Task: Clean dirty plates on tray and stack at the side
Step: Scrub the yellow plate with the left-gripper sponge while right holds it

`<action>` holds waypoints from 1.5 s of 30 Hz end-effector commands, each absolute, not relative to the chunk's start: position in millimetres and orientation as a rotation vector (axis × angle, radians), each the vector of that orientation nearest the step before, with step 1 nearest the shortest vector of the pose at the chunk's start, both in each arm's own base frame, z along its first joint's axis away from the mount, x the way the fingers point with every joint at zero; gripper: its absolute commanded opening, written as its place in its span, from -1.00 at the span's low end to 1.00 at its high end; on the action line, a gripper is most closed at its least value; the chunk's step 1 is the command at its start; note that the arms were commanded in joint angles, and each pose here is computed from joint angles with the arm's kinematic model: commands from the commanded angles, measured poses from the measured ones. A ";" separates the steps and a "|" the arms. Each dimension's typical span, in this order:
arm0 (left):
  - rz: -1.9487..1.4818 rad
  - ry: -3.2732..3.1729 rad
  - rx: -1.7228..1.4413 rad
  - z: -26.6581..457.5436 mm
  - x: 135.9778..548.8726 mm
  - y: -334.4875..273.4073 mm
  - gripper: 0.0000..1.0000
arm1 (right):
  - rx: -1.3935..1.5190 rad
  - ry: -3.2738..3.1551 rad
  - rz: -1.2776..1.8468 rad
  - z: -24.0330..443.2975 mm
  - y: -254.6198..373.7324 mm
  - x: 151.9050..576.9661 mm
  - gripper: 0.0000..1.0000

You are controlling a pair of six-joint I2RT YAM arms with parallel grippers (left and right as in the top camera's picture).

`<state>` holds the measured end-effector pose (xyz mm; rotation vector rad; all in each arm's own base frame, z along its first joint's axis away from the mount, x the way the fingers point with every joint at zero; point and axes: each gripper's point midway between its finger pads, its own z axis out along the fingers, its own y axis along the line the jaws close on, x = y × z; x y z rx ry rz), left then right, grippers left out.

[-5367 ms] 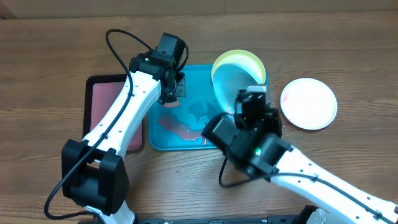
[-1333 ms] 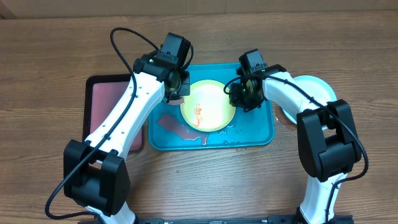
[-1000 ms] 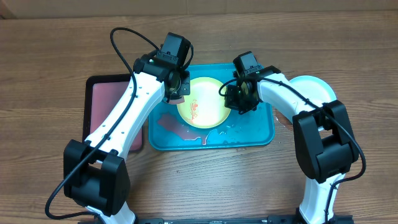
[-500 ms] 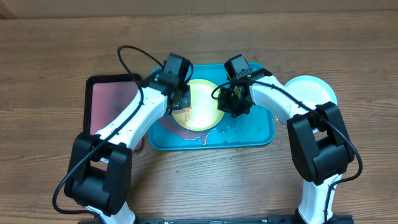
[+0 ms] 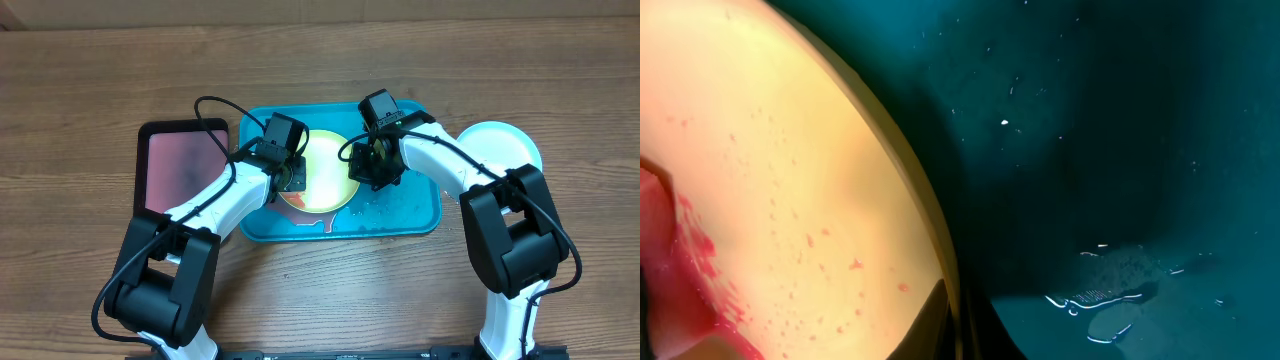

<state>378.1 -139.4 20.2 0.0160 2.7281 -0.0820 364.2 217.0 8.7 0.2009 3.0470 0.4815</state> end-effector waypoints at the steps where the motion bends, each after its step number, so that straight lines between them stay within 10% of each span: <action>1: -0.078 2.812 0.057 -8.8 362.2 -138.4 -0.91 | 0.150 3.060 0.467 5.6 230.3 357.6 -0.93; 15: -0.669 2.838 0.570 -5.2 331.2 -210.5 -0.92 | 0.038 3.062 0.460 5.5 255.4 342.6 -0.93; 25: 0.096 2.700 0.092 1.8 403.9 -127.5 -0.92 | 0.038 3.062 0.459 5.4 255.3 342.4 -0.93; 34: 0.359 2.721 -0.128 0.8 385.3 -87.7 -0.92 | 0.040 3.064 0.452 5.2 254.2 342.4 -0.93; 45: -0.969 2.826 0.740 15.0 300.5 -231.8 -0.92 | 0.066 3.108 0.583 4.4 259.2 337.2 -0.93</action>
